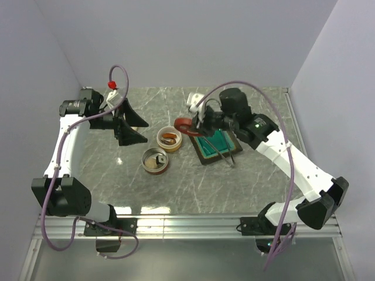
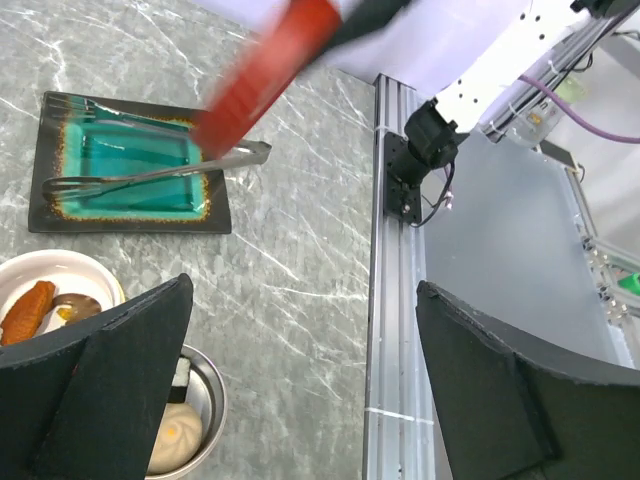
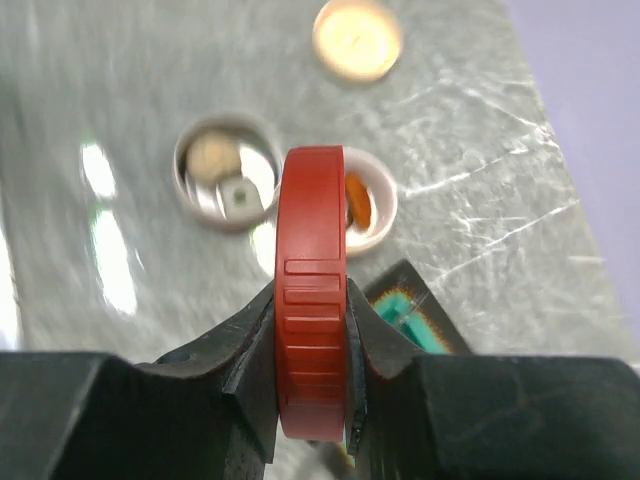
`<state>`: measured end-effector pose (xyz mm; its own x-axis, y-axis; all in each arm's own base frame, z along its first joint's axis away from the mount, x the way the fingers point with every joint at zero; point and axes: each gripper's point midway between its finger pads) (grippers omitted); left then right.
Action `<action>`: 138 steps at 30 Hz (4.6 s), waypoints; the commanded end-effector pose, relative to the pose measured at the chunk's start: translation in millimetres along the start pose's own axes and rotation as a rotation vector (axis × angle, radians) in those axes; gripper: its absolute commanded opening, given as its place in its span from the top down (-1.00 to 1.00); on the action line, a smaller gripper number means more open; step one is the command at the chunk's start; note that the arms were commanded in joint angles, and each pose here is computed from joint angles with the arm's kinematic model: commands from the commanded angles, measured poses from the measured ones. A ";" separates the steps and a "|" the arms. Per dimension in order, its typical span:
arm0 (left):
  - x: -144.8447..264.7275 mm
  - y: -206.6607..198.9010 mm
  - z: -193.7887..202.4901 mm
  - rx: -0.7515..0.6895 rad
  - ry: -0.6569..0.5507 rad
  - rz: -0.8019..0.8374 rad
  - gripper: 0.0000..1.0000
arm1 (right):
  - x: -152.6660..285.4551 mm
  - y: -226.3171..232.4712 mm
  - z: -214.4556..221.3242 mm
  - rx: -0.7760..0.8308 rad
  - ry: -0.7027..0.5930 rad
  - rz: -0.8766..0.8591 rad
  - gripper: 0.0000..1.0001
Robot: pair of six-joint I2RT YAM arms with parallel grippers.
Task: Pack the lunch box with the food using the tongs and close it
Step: Pass the lid of the lunch box from the left arm to the right, then pass the lid of the lunch box from the right arm to the left
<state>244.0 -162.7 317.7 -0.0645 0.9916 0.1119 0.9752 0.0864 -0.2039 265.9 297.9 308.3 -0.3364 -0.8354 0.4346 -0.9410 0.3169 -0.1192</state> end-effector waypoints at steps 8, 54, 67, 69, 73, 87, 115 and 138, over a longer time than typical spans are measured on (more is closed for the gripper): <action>11.0 6.6 -54.3 0.106 -0.154 0.043 -0.99 | 43.9 6.6 -119.0 -0.492 -0.457 -0.042 1.00; -76.8 5.2 -82.4 0.490 -0.582 -0.126 -0.24 | 46.4 -29.0 -111.6 -1.213 -0.704 -0.047 1.00; -84.7 5.0 -97.9 0.464 -0.580 -0.075 0.06 | 48.5 -23.6 -114.7 -1.192 -0.713 -0.082 1.00; -87.5 5.4 -102.6 0.422 -0.550 -0.070 0.37 | 46.7 -21.6 -112.8 -1.168 -0.701 -0.086 1.00; -92.6 0.7 -99.5 0.385 -0.480 -0.042 0.90 | 50.1 -12.9 -109.6 -1.094 -0.667 -0.093 0.89; -108.1 -14.7 -44.4 0.251 -0.097 0.049 0.99 | 61.9 13.1 -49.5 -0.634 -0.298 -0.077 0.07; -131.8 -49.6 -11.2 0.136 0.110 0.136 0.99 | 47.7 70.8 -0.1 -0.573 0.064 -0.419 0.14; -51.6 -4.2 -90.4 0.100 -0.212 -0.180 -0.32 | 69.2 -2.7 -47.3 -0.737 -0.287 -0.134 1.00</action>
<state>266.4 -240.1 340.5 -0.1888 0.9762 0.1070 0.8870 0.2163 -0.4079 219.7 268.3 321.2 -0.1360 -0.9309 0.3390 -0.7275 0.3261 0.6037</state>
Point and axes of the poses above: each gripper's point midway between its finger pads, its own x axis back along the fingers, its own y axis along the line the jaws close on, z = x × y, and after that the axes turned 10 degrees about -x, right-handed
